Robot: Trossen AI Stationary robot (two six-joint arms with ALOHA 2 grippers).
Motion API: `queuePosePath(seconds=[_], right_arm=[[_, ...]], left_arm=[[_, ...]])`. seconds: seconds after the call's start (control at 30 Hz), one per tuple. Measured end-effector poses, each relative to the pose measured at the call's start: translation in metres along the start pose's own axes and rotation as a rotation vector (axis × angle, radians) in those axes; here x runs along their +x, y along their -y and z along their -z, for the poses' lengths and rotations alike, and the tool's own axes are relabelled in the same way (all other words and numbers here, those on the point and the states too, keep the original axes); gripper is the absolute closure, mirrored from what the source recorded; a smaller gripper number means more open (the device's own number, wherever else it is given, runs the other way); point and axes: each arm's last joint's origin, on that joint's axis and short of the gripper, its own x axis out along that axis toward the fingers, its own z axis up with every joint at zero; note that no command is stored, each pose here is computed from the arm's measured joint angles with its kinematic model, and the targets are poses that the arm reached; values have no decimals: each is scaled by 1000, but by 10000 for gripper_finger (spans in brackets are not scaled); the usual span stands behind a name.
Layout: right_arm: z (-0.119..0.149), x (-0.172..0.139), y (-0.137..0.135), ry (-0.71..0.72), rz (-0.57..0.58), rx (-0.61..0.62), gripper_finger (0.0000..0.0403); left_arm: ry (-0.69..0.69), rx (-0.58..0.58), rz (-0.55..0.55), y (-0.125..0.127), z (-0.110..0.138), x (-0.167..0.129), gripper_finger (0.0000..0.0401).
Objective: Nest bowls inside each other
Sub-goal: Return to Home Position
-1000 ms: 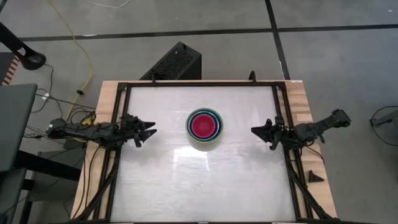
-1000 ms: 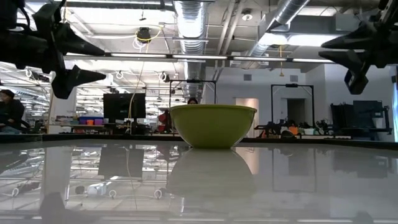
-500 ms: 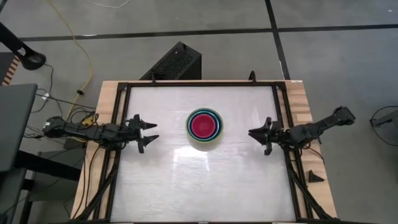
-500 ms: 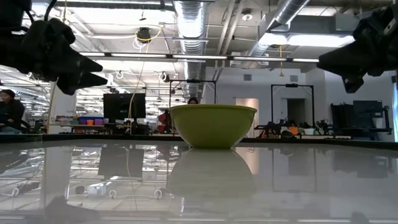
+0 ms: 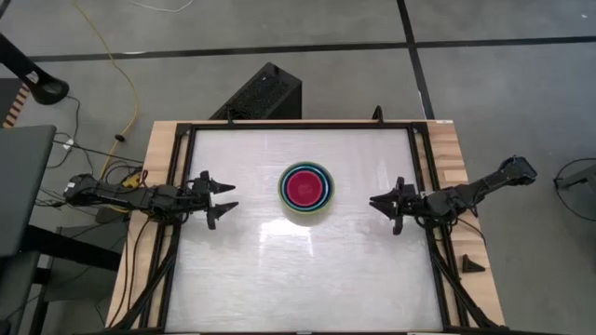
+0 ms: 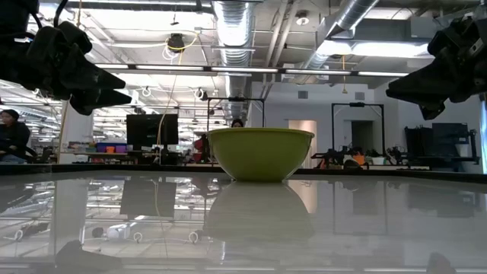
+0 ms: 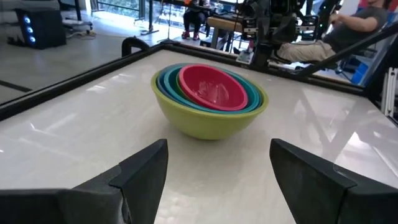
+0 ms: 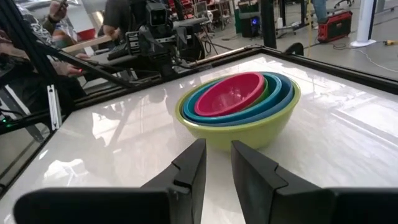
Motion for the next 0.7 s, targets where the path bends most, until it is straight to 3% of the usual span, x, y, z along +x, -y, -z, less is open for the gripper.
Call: queuePosePath(seconds=[0.7], right_arm=[[0,0,0,1,0,1,291]], left_arm=[[0,10,-2,0,0,0,131]])
